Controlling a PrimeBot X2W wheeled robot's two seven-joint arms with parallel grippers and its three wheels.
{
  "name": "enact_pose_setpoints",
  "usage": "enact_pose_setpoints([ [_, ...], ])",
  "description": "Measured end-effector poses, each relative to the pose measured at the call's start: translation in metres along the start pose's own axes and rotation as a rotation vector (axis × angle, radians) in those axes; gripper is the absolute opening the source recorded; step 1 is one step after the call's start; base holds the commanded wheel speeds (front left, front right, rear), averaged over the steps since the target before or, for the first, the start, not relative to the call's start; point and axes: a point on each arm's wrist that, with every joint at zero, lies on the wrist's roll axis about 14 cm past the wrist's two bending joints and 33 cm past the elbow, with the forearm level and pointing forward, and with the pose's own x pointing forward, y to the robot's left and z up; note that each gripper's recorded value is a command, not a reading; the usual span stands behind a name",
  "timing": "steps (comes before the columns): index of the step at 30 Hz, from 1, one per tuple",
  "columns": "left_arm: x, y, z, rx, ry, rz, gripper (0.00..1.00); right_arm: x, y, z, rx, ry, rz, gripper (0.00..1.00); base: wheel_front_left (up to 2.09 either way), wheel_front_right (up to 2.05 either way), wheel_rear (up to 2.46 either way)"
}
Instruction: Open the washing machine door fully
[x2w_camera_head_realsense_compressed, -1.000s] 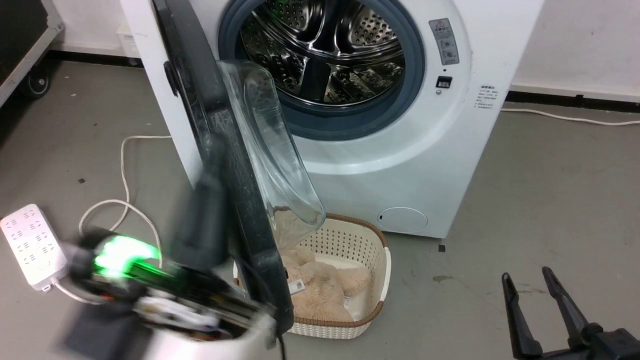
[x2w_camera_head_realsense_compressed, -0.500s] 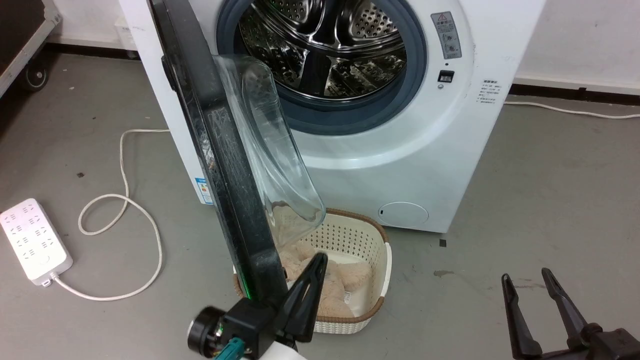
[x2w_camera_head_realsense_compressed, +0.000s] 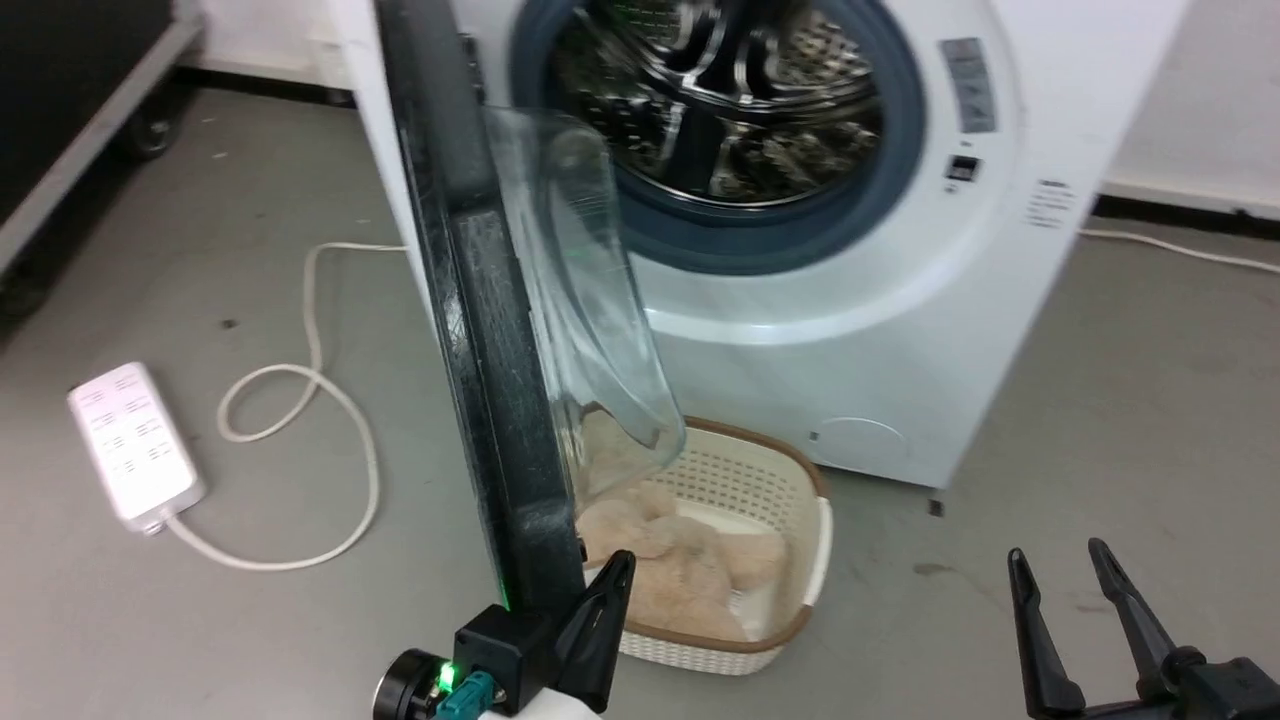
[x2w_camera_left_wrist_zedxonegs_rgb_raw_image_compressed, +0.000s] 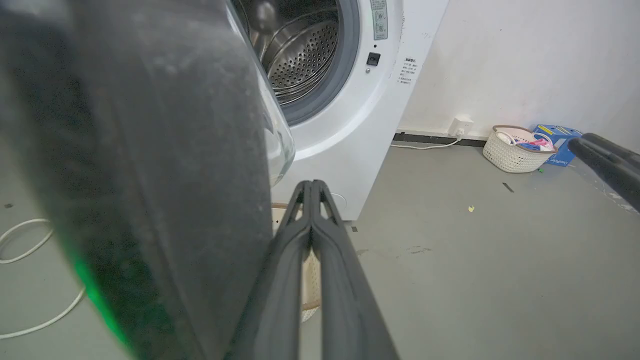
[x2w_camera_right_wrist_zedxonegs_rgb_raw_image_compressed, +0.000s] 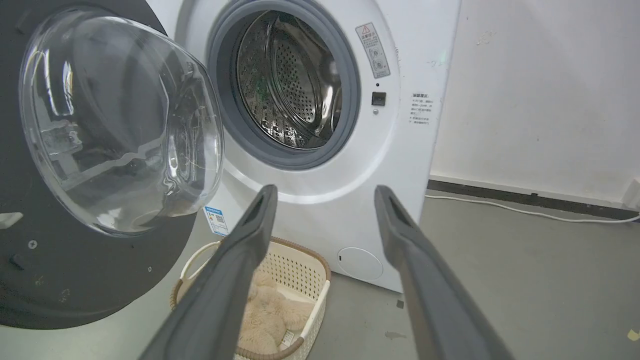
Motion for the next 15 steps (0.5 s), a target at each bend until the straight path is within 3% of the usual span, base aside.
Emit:
enact_pose_setpoints([
  [8, -0.029, 0.048, 0.005, 0.009, -0.02, 0.178, 0.0, 0.02, 0.036, -0.004, 0.024, 0.005, 0.116, 1.0, 0.0, 0.0, 0.0],
  [15, -0.067, 0.11, 0.019, 0.033, -0.053, 0.399, 0.0, 0.036, 0.078, -0.014, 0.043, 0.026, 0.248, 1.0, 0.0, 0.0, 0.0],
])
